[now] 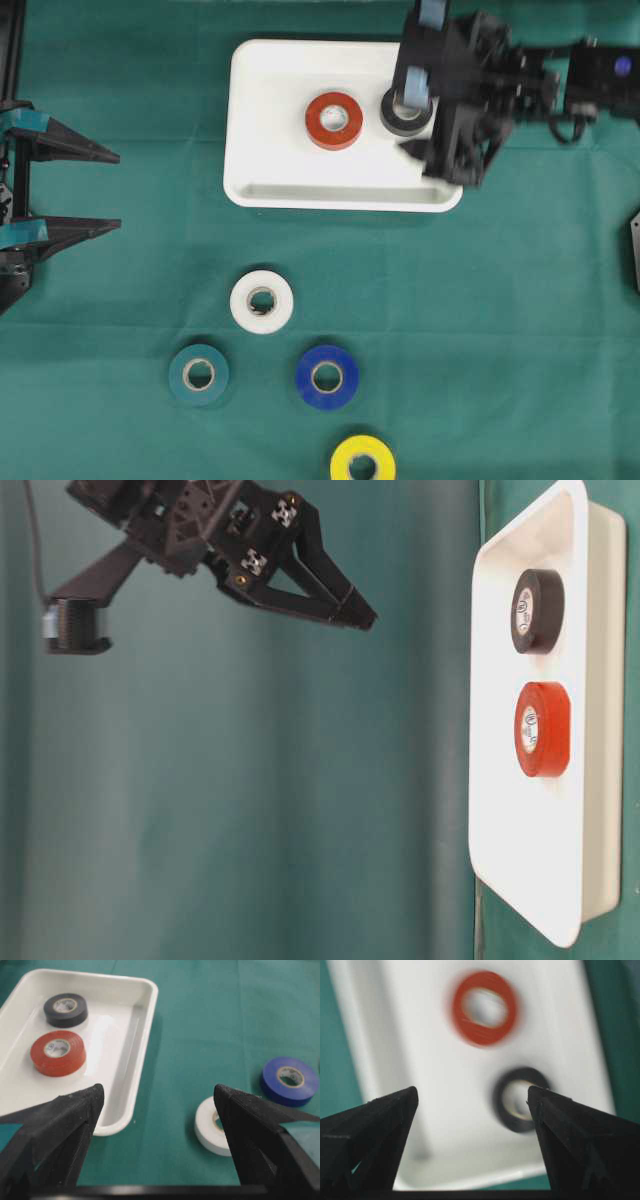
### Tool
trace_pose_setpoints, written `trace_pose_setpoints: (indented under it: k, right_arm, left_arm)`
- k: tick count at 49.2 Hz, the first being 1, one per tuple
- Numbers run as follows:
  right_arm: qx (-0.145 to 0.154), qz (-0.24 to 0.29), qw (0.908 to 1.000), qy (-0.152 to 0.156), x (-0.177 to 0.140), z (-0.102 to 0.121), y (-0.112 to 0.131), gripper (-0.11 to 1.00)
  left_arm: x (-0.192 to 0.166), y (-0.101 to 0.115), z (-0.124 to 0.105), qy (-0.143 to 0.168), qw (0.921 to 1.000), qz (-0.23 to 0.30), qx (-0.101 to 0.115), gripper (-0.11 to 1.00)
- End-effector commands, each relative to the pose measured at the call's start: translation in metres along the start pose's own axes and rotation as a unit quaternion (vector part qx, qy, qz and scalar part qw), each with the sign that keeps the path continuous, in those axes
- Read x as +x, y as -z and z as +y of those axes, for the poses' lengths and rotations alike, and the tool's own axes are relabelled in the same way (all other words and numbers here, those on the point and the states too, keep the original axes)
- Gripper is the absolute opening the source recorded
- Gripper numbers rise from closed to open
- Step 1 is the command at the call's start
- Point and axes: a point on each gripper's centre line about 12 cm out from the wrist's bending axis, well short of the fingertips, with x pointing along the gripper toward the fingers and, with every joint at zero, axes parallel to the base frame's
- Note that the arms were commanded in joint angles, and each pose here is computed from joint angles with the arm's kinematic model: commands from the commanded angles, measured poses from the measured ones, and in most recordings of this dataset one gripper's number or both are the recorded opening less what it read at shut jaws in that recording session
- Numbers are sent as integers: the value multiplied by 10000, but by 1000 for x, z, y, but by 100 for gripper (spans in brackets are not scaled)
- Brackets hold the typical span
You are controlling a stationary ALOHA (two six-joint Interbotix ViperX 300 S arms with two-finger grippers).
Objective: Pick up the tape from a random location and place it into the white case.
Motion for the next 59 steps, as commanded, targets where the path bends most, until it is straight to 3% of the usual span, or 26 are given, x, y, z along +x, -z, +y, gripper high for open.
trace_pose_setpoints:
  k: [1,11,22,32,44,59]
  right_arm:
    - [-140,-292,9992,-230,-12,21,-8,85]
    - [-264,-377,9979,-464,-15,45,-7,85]
    - [-276,-573,9966,-532,-34,44,2,85]
    - [-257,-1166,9903,-709,-68,41,20,85]
    - [-183,-1952,9766,-887,-111,30,53,85]
    - [-132,-2173,9715,-939,-121,19,109,85]
  left_arm:
    - [0,-8,0,-12,10000,-92,-11,98]
    - [0,-8,0,-12,10000,-92,-11,98]
    - [0,-8,0,-5,10000,-54,-9,98]
    - [0,-7,0,-5,10000,-46,-9,98]
    - [0,-7,0,-14,10000,-39,-4,98]
    - [-1,-6,0,-13,10000,0,-4,98]
